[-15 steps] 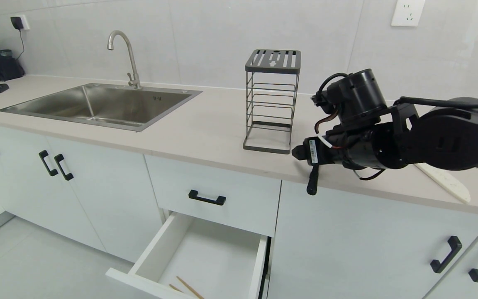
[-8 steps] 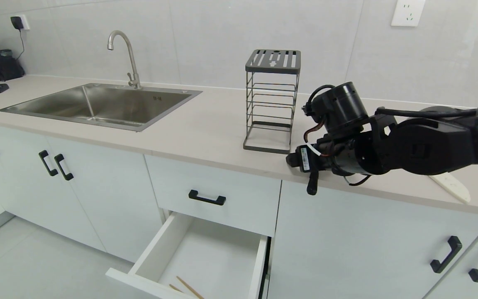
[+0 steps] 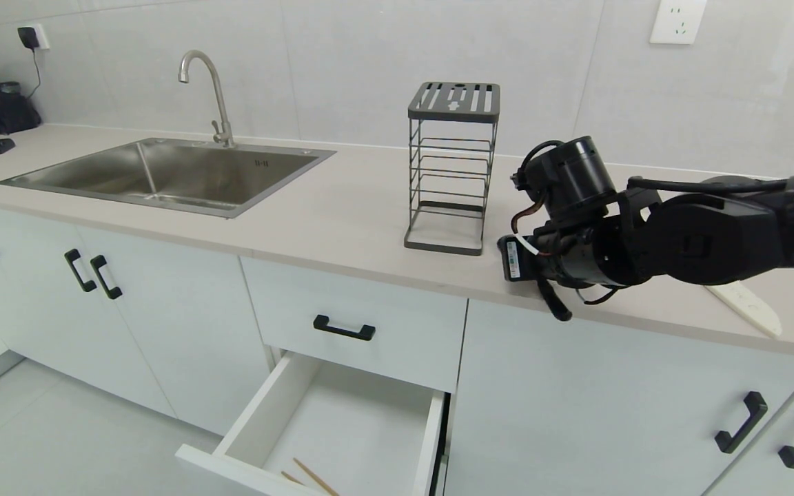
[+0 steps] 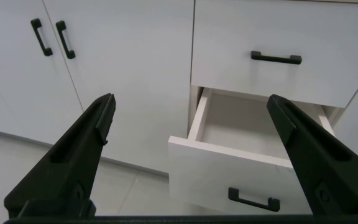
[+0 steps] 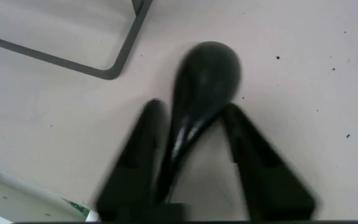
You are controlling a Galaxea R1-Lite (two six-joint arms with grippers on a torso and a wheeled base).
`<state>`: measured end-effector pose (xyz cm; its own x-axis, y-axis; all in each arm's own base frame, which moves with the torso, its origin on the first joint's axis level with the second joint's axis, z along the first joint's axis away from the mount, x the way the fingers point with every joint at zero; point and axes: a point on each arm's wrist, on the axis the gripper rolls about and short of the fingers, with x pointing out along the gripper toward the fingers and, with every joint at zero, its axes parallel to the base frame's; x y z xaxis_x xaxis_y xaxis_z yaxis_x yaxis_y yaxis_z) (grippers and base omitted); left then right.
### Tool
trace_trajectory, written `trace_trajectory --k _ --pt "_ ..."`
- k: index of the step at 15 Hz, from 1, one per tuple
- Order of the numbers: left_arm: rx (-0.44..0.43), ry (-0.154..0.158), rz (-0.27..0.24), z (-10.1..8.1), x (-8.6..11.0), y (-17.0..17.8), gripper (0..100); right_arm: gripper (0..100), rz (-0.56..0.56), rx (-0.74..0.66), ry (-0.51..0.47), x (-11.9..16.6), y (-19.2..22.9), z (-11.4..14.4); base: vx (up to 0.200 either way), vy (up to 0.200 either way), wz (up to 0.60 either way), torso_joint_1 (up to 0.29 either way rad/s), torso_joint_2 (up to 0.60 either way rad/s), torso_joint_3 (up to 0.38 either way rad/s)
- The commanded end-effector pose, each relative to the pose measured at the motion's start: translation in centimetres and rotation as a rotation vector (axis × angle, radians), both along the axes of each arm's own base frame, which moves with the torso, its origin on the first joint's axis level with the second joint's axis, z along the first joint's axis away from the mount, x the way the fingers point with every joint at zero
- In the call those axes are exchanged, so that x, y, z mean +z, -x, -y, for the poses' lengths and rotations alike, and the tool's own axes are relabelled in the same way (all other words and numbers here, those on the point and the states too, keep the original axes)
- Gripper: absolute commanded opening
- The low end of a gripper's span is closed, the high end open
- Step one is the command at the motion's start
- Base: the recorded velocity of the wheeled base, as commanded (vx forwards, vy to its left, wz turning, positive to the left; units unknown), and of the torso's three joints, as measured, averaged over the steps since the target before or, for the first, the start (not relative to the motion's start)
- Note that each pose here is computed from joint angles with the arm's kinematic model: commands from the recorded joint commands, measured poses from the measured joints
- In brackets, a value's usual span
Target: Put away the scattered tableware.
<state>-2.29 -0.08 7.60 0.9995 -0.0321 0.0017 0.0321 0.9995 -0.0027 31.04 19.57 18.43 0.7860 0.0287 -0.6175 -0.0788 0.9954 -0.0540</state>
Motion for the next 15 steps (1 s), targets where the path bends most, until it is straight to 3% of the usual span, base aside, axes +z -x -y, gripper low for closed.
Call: trace_trajectory --k 1,5,11,15 --pt "0.000 0.000 -0.002 0.0 0.0 0.0 100 0 -0.010 -0.033 0.011 -0.5 -1.0 0.9 0.000 0.000 0.00 0.000 0.00 0.000" --pt "0.000 0.000 -0.002 0.0 0.0 0.0 100 0 0.037 -0.104 -0.003 0.5 -2.8 3.5 0.000 0.000 0.00 0.000 0.00 0.000" --pt "0.000 0.000 -0.002 0.0 0.0 0.0 100 0 0.079 -0.131 -0.025 2.0 -3.0 4.7 0.000 0.000 0.00 0.000 0.00 0.000" --pt "0.000 0.000 -0.002 0.0 0.0 0.0 100 0 0.115 -0.089 0.080 3.6 -4.8 8.2 0.000 0.000 0.00 0.000 0.00 0.000"
